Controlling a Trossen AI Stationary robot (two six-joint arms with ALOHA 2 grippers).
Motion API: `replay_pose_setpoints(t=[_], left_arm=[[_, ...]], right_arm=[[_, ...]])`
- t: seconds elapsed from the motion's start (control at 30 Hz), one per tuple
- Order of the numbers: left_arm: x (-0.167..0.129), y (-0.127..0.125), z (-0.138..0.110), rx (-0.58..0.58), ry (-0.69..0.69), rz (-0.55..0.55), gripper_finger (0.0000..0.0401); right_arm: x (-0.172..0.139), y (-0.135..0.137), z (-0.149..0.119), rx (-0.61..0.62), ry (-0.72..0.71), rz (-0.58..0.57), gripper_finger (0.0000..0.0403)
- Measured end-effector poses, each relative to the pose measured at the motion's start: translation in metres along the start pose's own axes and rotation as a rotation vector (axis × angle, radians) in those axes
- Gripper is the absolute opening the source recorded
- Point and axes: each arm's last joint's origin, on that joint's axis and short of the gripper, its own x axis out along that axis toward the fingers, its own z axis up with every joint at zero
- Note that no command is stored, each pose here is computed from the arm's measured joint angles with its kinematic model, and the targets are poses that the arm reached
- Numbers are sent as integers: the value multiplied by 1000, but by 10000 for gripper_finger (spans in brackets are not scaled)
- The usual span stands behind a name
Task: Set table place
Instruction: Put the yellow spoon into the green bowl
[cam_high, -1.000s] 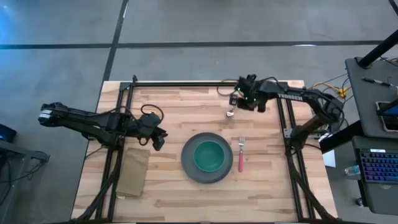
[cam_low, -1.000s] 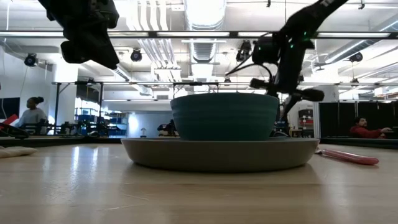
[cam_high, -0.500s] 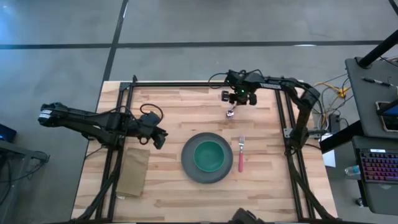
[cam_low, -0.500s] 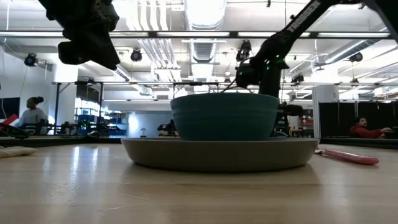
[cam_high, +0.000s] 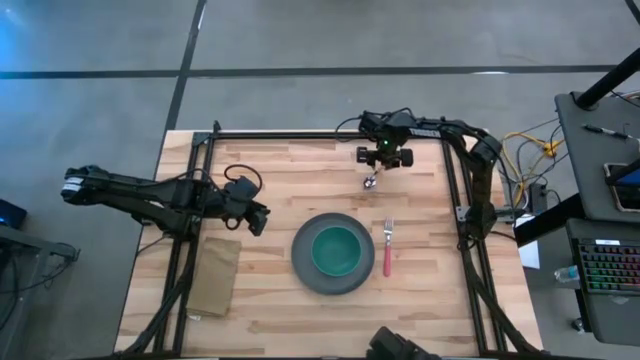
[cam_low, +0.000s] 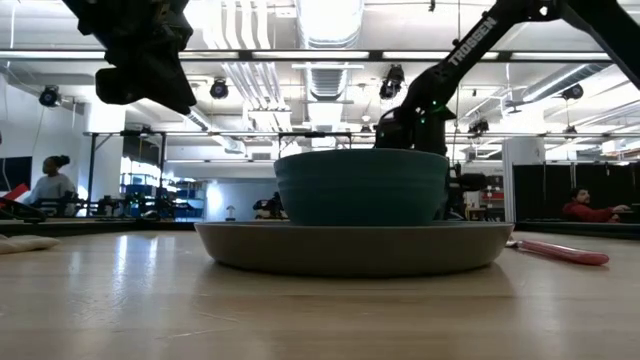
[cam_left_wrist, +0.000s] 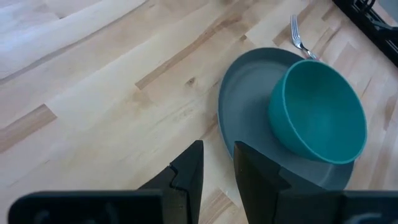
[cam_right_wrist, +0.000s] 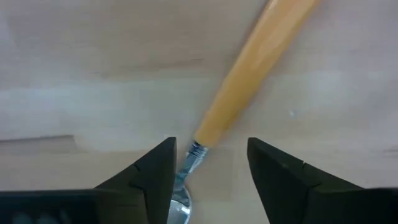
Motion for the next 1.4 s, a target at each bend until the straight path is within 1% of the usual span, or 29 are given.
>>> replay_pose_setpoints(t=[0.1,0.23,0.33,0.5,0.57,0.7,0.83,0.93,1.0,1.13,1.23,1.33,1.4], left_arm=[[0,0,0,1,1,1,73],[0,1,-1,3,5,6,73],[0,1,0,2,5,7,73],[1,3,1,-4,-3,31,73],[1,6,1,-5,-1,53,73],[2,11,3,-12,7,93,73],[3,14,5,-21,13,90,73],[4,16,8,-28,65,46,73],[3,20,11,-45,74,31,73],[-3,27,22,-90,27,-18,73],[-9,35,35,-135,-28,-97,73],[-14,46,47,-175,-52,-163,73],[-14,55,52,-216,-44,-179,73]], right_arm=[[5,0,2,6,0,-9,175],[11,-1,6,8,0,-14,144],[11,-1,7,-6,-3,-12,110],[11,0,8,-52,5,15,41],[11,3,6,-89,13,37,29],[9,18,-8,-222,49,100,29],[-4,47,-33,-428,75,198,29],[-18,67,-51,-557,46,234,29],[-28,79,-60,-621,20,264,29],[-48,98,-79,-719,-11,305,29],[-64,110,-95,-811,-32,329,29],[-80,118,-113,-902,-88,301,29],[-91,125,-126,-976,-140,295,29]])
